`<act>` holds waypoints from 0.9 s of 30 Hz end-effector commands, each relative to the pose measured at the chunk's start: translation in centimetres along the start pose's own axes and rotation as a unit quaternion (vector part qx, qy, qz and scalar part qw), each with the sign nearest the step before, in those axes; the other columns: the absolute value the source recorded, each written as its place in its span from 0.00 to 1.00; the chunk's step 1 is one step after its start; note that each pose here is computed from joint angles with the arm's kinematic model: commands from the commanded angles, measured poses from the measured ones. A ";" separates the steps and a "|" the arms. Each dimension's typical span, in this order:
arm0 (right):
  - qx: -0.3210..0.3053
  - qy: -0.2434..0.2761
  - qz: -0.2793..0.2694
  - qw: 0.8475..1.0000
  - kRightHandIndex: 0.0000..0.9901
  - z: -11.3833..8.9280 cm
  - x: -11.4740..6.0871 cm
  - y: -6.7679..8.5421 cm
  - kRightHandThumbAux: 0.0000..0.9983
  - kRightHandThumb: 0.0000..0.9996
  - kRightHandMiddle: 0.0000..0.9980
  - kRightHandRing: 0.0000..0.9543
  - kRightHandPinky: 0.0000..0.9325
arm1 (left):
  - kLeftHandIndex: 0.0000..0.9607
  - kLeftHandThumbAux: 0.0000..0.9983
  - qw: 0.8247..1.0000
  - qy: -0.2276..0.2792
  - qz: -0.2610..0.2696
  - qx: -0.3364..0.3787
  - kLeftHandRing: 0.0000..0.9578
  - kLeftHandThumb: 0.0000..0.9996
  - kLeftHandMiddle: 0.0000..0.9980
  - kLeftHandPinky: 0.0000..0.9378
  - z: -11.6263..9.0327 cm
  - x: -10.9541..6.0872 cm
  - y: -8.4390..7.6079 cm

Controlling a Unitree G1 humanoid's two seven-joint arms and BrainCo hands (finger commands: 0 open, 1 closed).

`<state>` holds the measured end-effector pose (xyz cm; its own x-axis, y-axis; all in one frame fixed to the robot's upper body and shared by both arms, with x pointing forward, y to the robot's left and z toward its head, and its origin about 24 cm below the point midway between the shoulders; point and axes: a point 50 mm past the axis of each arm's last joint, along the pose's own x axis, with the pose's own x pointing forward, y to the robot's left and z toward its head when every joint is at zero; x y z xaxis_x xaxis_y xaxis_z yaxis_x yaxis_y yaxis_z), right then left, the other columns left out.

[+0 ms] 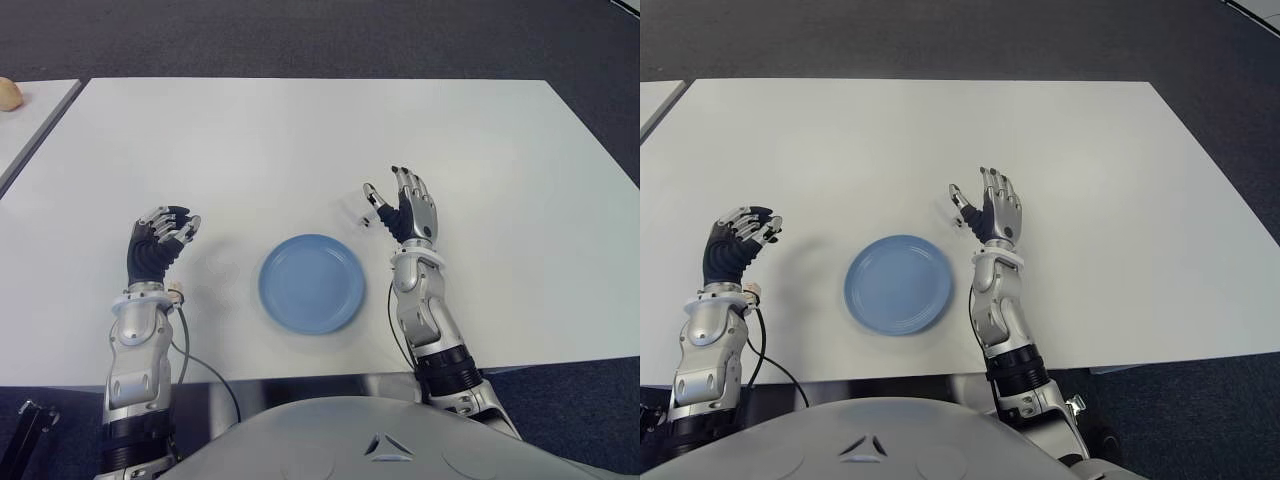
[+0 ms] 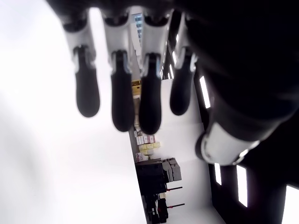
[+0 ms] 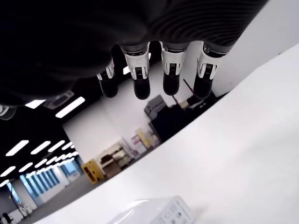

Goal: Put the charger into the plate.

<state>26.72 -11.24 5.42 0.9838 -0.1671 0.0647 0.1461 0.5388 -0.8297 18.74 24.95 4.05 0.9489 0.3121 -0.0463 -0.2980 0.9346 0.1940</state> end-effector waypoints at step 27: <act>-0.083 0.062 0.094 0.990 0.00 -0.7 1.4 3.3 0.12 0.39 0.00 0.00 0.00 | 0.45 0.72 1.000 -0.001 -0.003 -0.003 0.57 0.71 0.56 0.56 -0.1 -0.4 -0.3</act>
<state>28.37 -10.40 2.81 0.9748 -0.1834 -0.1267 -0.0355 0.4333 -0.9006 18.48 24.85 4.07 0.9504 0.3094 -0.0324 -0.2980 0.9352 0.1911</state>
